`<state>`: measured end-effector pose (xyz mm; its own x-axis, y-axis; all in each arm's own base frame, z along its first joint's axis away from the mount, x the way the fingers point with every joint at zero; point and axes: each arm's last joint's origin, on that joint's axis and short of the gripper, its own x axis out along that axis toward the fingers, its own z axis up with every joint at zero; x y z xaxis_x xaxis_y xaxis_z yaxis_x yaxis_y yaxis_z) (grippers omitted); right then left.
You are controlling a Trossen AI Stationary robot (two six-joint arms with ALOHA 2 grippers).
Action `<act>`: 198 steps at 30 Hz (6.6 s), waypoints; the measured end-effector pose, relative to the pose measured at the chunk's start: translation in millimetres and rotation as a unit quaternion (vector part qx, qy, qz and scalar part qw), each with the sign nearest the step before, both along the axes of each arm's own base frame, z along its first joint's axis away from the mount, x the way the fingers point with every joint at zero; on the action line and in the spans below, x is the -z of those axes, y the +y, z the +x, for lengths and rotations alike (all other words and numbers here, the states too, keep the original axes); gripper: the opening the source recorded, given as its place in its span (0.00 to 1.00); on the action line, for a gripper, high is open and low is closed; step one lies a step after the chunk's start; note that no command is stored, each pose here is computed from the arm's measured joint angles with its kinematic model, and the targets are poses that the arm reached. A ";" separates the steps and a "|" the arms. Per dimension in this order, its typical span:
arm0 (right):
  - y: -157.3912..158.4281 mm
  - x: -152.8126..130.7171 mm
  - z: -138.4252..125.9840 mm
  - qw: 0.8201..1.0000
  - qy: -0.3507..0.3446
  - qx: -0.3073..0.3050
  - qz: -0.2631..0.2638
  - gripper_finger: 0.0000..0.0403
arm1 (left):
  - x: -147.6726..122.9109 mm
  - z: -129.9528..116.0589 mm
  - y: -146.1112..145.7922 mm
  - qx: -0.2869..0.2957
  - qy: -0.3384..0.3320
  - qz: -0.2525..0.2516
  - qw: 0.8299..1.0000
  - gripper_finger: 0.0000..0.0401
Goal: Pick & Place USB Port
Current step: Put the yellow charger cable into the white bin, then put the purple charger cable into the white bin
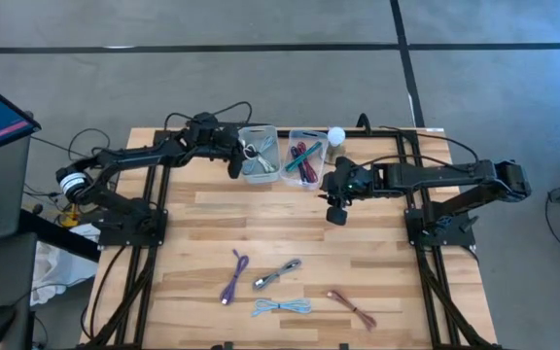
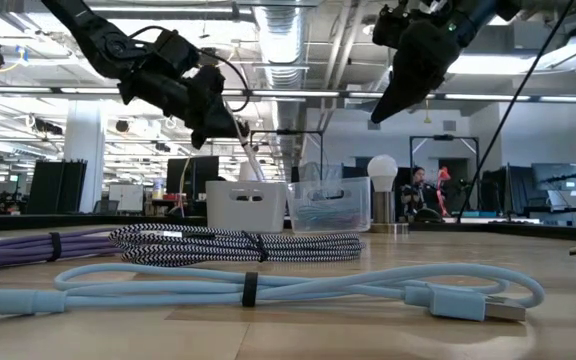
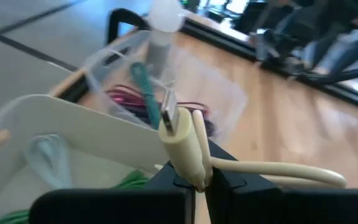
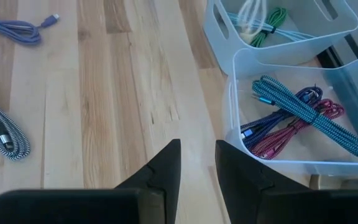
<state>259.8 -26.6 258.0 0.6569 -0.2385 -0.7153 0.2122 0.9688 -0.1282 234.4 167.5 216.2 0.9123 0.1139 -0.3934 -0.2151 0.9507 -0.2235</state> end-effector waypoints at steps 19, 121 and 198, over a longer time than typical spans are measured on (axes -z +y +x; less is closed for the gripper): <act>0.2 0.0 0.0 1.000 0.000 0.000 0.000 0.23 | 43.9 9.1 19.6 -0.048 0.054 -0.030 0.997 0.10; -13.1 -28.3 -51.9 0.991 0.030 0.097 -0.086 0.23 | 4.2 -59.3 -156.1 0.034 0.128 -0.147 0.980 0.33; -29.0 -38.8 -76.5 0.964 0.041 0.210 -0.156 0.23 | 82.1 2.8 -236.8 0.078 0.235 -0.327 0.912 0.33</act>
